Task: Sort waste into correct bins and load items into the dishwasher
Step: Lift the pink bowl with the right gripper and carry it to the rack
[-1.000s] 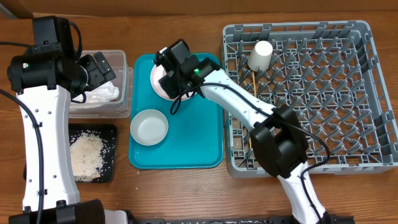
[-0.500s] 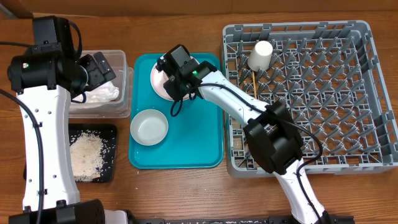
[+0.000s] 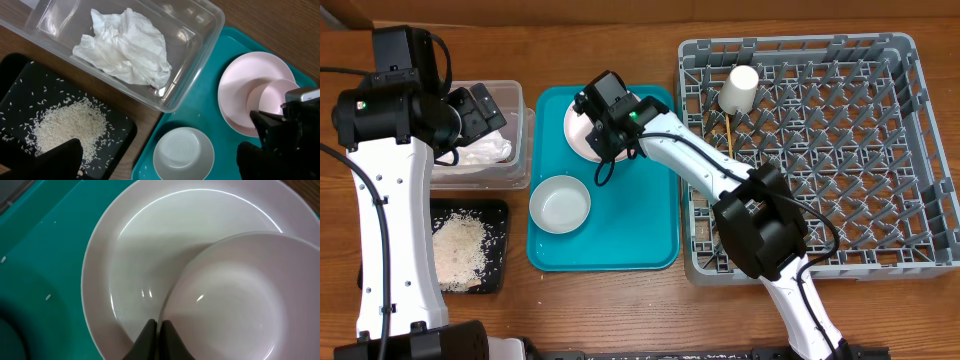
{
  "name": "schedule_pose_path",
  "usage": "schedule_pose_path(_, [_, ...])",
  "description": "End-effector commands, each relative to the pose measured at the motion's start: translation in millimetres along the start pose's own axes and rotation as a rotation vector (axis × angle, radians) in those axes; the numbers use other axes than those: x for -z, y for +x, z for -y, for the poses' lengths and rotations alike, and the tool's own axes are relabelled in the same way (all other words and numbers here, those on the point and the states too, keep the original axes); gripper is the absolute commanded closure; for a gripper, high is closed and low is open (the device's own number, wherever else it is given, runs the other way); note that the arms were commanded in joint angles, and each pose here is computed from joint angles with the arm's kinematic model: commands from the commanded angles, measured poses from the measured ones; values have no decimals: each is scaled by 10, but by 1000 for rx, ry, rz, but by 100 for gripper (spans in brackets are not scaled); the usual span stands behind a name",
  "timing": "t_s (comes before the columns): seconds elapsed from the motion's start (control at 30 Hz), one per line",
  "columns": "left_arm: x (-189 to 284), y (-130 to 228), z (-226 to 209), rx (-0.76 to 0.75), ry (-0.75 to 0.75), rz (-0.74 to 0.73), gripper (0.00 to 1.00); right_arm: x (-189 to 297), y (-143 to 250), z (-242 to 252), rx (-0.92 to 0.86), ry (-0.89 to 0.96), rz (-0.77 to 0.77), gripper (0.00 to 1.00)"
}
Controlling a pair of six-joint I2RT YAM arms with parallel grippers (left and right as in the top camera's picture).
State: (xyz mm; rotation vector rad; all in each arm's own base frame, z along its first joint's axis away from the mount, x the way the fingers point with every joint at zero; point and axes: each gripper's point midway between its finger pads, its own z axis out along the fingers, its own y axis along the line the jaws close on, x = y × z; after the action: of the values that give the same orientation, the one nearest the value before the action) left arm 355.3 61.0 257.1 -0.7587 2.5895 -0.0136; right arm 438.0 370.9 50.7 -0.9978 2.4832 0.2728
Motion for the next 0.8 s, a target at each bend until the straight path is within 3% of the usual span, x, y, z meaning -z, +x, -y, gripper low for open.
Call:
schedule_pose_path(0.0, [38,-50,-5,-1,0,18,0,334,-270,3,-40,0,61,96])
schedule_pose_path(0.33, [40,-49,-6,-1,0,18,0,1905,-625,-42,-265,-45,188,96])
schedule_pose_path(0.6, [40,-49,-6,-1,0,18,0,2805,-258,88,-479,-364,134,96])
schedule_pose_path(0.77, [40,-50,-6,-1,0,18,0,3076,-38,520,-618,-540,129,96])
